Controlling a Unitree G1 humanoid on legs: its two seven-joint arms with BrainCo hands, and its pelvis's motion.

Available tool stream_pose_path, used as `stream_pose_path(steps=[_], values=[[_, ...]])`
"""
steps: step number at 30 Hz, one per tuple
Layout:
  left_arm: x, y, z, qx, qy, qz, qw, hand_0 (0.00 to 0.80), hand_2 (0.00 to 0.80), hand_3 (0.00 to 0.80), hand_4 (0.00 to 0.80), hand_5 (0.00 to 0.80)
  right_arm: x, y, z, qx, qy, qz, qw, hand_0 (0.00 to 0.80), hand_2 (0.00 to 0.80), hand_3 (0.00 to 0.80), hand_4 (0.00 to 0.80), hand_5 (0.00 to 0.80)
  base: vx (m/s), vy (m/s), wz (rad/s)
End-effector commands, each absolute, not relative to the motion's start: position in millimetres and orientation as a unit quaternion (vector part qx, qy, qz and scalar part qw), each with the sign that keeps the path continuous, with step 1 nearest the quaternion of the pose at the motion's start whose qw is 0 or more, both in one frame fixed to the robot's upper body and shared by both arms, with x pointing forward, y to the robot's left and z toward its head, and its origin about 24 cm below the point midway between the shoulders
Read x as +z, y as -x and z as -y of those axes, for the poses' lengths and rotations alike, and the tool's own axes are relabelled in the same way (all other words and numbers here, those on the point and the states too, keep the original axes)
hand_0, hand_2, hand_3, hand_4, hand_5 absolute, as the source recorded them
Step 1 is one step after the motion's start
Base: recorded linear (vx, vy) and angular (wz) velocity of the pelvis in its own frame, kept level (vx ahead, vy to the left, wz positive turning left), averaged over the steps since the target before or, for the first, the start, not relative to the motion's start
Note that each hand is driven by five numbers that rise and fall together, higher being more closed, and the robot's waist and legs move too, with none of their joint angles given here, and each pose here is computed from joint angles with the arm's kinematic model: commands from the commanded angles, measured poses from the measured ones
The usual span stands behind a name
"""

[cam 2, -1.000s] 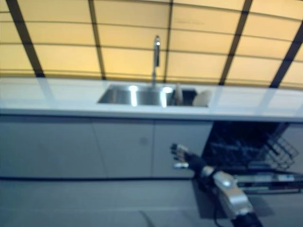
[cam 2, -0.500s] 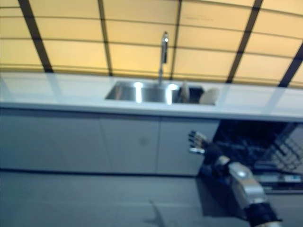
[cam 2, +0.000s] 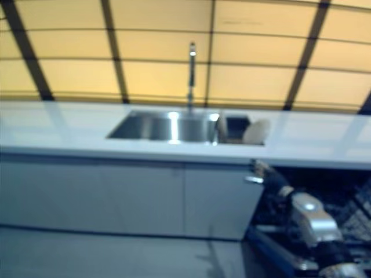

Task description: Take plates into dishwasher

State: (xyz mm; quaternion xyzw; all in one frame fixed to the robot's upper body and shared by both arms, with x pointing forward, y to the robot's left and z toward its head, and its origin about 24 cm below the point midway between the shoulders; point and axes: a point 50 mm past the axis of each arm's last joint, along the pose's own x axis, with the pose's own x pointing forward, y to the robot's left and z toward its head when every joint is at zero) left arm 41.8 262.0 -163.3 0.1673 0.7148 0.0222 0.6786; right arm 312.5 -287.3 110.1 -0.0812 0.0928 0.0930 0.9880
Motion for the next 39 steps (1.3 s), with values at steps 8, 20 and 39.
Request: stream_pose_path(steps=[8,20,39], values=[[-157.4,-34.1,-280.8,0.068,-0.165,-0.724,0.666,0.000,0.000,0.000,0.000,0.000,157.9,-353.8,245.1,0.117,0.070,0.003,0.991,0.000,0.000,0.000,0.000,0.000,0.312,0.002,-0.41],[-151.5,-70.4,-286.5,0.088,-0.170,-0.675,0.712,0.000,0.000,0.000,0.000,0.000,157.1,-343.0,254.1,0.151,0.075,0.005,0.986,0.000,0.000,0.000,0.000,0.000,0.147,0.036,-0.41],[-150.9,-84.0,-281.3,0.023,-0.214,-0.660,0.720,0.000,0.000,0.000,0.000,0.000,155.9,-333.4,271.9,0.084,0.078,0.021,0.993,0.000,0.000,0.000,0.000,0.000,0.091,0.077,0.05]])
